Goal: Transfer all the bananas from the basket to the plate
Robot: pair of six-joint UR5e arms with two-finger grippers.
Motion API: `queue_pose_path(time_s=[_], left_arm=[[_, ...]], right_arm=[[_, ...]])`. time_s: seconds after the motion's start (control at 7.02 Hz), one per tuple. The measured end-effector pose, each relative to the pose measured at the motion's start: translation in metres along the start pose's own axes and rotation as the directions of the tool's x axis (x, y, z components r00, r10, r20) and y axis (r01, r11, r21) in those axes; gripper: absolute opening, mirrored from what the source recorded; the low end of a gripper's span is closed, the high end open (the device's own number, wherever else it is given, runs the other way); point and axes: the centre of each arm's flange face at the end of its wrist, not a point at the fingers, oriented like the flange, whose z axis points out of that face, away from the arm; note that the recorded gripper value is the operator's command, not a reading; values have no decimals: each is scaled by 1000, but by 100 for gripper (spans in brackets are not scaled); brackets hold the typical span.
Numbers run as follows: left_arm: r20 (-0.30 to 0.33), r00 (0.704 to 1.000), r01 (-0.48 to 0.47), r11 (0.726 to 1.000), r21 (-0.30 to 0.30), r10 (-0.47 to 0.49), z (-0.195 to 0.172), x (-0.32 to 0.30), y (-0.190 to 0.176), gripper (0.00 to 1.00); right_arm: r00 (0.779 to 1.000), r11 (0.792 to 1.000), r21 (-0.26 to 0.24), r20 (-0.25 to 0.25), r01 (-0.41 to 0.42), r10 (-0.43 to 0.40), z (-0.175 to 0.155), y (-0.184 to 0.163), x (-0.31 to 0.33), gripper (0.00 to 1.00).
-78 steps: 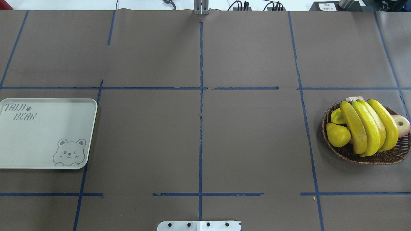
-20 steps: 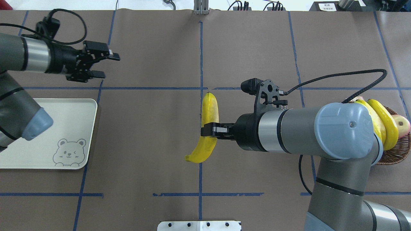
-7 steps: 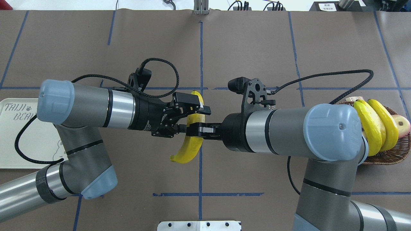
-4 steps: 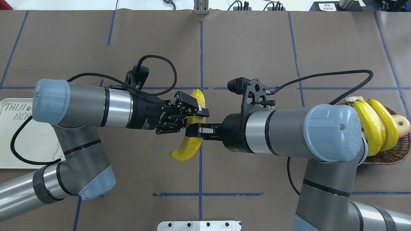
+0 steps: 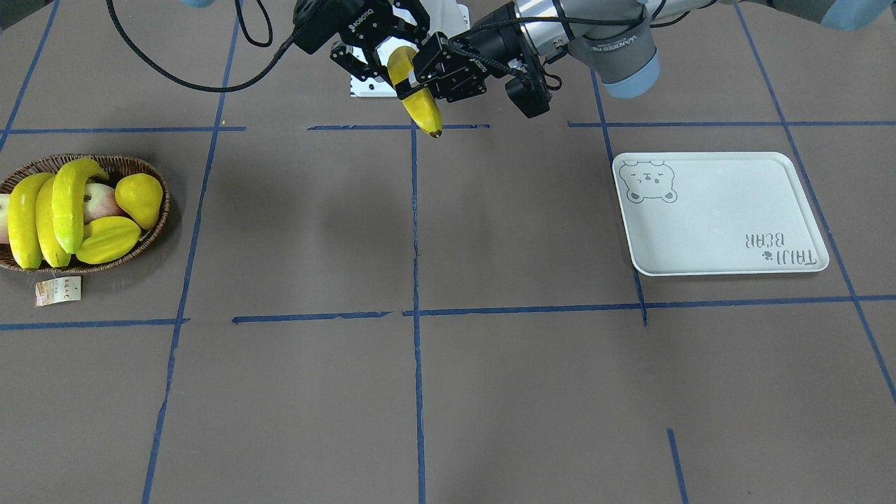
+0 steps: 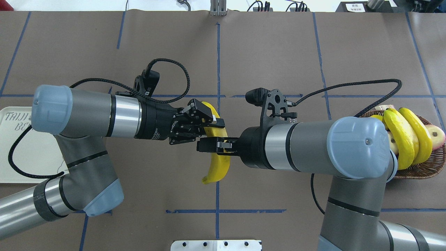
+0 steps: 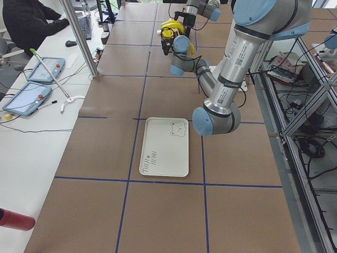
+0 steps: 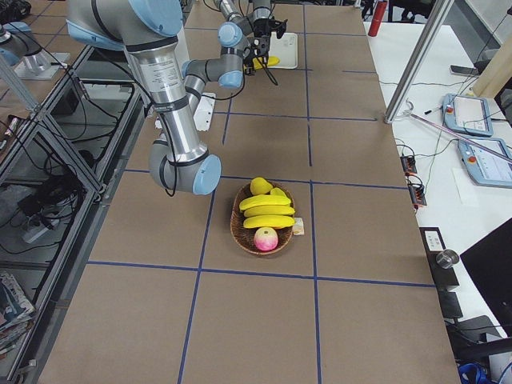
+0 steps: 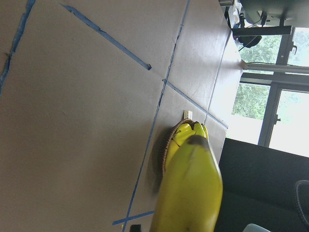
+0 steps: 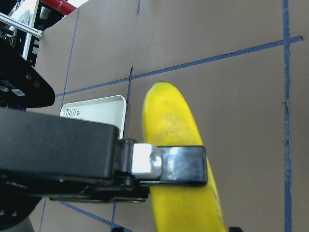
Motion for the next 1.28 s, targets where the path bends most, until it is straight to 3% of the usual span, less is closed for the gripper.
queue_pose_path(time_s=[0.43,0.57,0.85,1.0,1.14,1.28], left_arm=[[20,1000,8,1000,21,-8,-2,-3,-10,0],[62,998,22,998,54,-26,-4,-8,-22,0],[228,973,6,991,132,-36,-21,-26,-58,0],[329,943,-14,987,162,-41,-43,-36,-78,0],[425,904,-38,983,180,-43,-70,-53,-94,0],[533,846,-84,980,179,-25,-107,-93,-108,0]], right_arm=[[1000,1000,2,8,1,-1,-5,-1,-2,100],[1000,1000,2,13,3,-3,-8,-2,-3,100],[1000,1000,11,29,6,-6,-19,-3,-6,100],[1000,1000,22,28,6,-7,-22,-6,-5,100],[1000,999,33,21,5,-6,-24,-11,-2,100],[1000,999,47,11,3,-3,-26,-16,3,100]])
